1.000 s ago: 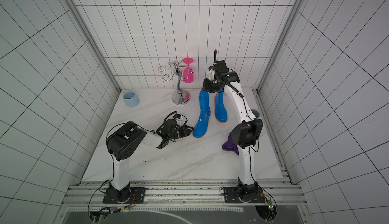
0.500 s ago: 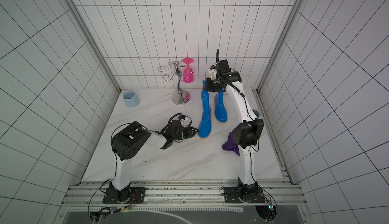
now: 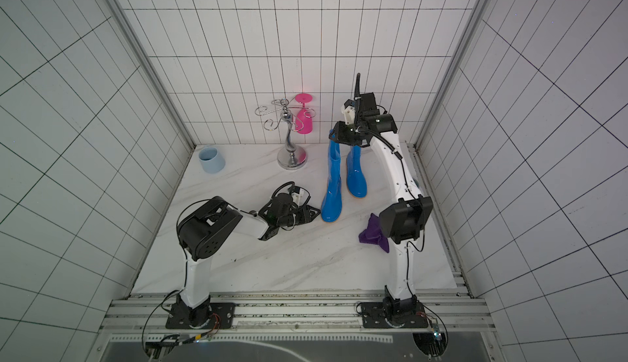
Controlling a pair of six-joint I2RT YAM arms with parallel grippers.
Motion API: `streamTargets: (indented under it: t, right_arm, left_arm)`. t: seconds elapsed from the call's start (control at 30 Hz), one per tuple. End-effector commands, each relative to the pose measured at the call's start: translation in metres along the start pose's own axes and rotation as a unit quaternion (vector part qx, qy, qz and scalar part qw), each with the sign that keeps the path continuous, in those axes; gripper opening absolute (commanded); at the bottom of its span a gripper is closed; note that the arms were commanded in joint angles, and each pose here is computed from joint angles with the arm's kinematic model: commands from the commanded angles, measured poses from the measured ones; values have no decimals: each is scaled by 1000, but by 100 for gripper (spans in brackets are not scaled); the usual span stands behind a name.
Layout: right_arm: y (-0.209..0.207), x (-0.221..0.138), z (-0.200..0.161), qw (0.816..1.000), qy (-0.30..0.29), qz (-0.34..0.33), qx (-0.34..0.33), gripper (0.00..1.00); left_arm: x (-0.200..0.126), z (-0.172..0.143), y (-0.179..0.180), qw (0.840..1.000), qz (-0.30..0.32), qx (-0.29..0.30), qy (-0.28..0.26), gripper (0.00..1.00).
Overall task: Wipe the rubber boots with a cloth
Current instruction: Place the rubber boot at the center of the board, then reset both arms
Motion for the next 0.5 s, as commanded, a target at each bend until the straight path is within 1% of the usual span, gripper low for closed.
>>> streamTargets:
  t: [0.0,0.13,0.27,0.33,0.47]
  right_arm:
    - [-3,-33,6,1000,-28,-12,-8,42]
    - [2,-63,11,998,-59,-20,-15,47]
    - [11,-96,5,995,-91,-23,-26,50]
    - [14,-115,-1,993,-111,-25,-32,52]
    - [7,-147,-31,987,-150,-43,-37,56]
  left_arm:
    - [-23,-14,33,996,71,-23,40,41]
    - [-54,15,23,996,90,-2,16,41]
    - [-97,44,4,993,115,36,-21,41]
    - [-122,58,-8,989,129,58,-46,42]
    - [-176,79,-21,974,182,95,-93,45]
Point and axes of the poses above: each gripper's point midway between its finger pads, its own x axis out along the fingers, its own y axis along the line the jaws close on, z = x × y, the point moved 3 cm from there along -x, back along the fingers, and after that the axes turned 7 degrees about x, right-handed, at the moved point
